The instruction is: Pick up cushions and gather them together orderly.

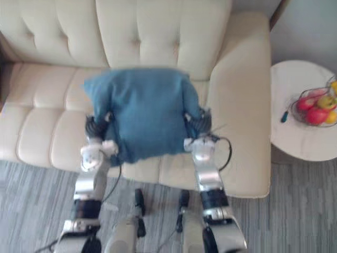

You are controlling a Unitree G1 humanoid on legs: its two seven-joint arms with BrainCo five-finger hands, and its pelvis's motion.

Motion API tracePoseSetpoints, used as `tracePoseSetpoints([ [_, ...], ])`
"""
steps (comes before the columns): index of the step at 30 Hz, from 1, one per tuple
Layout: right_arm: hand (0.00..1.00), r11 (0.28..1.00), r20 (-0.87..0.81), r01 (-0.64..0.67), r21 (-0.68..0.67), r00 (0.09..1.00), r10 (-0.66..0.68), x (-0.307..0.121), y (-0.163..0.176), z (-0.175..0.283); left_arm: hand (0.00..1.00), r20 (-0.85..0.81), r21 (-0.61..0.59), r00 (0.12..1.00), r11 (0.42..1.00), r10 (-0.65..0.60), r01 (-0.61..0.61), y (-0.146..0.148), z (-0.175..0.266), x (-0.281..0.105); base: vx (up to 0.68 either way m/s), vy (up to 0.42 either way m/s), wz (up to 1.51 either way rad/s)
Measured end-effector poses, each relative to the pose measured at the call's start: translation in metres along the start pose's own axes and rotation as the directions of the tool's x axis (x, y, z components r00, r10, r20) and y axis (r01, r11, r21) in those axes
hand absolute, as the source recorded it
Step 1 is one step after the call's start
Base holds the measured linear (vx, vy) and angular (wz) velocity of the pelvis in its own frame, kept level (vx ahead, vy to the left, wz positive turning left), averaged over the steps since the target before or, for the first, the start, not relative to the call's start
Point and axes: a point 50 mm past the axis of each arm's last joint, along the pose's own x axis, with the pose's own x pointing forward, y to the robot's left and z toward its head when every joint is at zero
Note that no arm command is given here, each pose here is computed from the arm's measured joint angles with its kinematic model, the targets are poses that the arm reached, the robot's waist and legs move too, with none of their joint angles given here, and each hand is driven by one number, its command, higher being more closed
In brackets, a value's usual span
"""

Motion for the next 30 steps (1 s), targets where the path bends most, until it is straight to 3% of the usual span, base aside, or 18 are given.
tracePoseSetpoints([
  [4, 1.0, 0.989, 0.127, 0.108, 0.103, 0.985, -0.121, 0.039, -0.002, 0.055, 1.0, 0.198, 0.046, 0.98, 0.999, -0.028, 0.02, -0.021, 0.065, 0.05, -0.06, 0.03, 0.18],
  [5, 1.0, 0.985, 0.131, 0.126, 0.116, 0.981, -0.14, 0.046, -0.001, 0.063, 0.0, 0.22, 0.048, 0.975, 0.999, -0.017, 0.007, -0.022, 0.076, 0.058, -0.01, 0.008, 0.06],
  [6, 1.0, 0.984, 0.133, 0.131, 0.123, 0.98, -0.147, 0.05, 0.0, 0.067, 0.0, 0.229, 0.043, 0.973, 0.999, -0.01, 0.0, -0.023, 0.081, 0.062, 0.02, 0.008, 0.04],
  [7, 0.0, 0.976, 0.142, 0.152, 0.159, 0.974, -0.175, 0.061, 0.002, 0.082, 0.0, 0.252, 0.01, 0.968, 1.0, 0.019, -0.022, -0.024, 0.099, 0.074, 0.03, 0.007, -0.01],
  [10, 0.0, 0.958, 0.155, 0.194, 0.21, 0.961, -0.228, 0.07, -0.001, 0.101, 0.0, 0.263, -0.036, 0.961, 0.996, 0.086, -0.08, -0.023, 0.115, 0.085, 0.04, 0.012, 0.02],
  [15, 0.0, 0.941, 0.117, 0.239, 0.239, 0.955, -0.273, 0.091, -0.004, 0.119, 0.0, 0.142, -0.136, 0.964, 0.969, 0.223, -0.204, -0.016, 0.118, 0.107, 0.05, 0.017, 0.08],
  [20, 0.0, 0.952, 0.061, 0.181, 0.247, 0.977, -0.202, 0.096, -0.003, 0.112, 0.0, 0.057, -0.154, 0.954, 0.946, 0.296, -0.284, 0.008, 0.106, 0.113, 0.03, 0.017, -0.03],
  [25, 0.0, 0.981, 0.11, 0.096, 0.167, 0.987, -0.115, 0.079, 0.0, 0.094, 0.0, 0.036, -0.204, 0.93, 0.914, 0.365, -0.35, 0.037, 0.091, 0.105, 0.02, 0.013, -0.03],
  [30, 0.0, 0.987, 0.129, 0.083, 0.136, 0.987, -0.101, 0.055, -0.011, 0.068, 0.0, 0.012, -0.142, 0.914, 0.905, 0.406, -0.4, 0.065, 0.054, 0.081, 0.01, 0.003, -0.01],
])
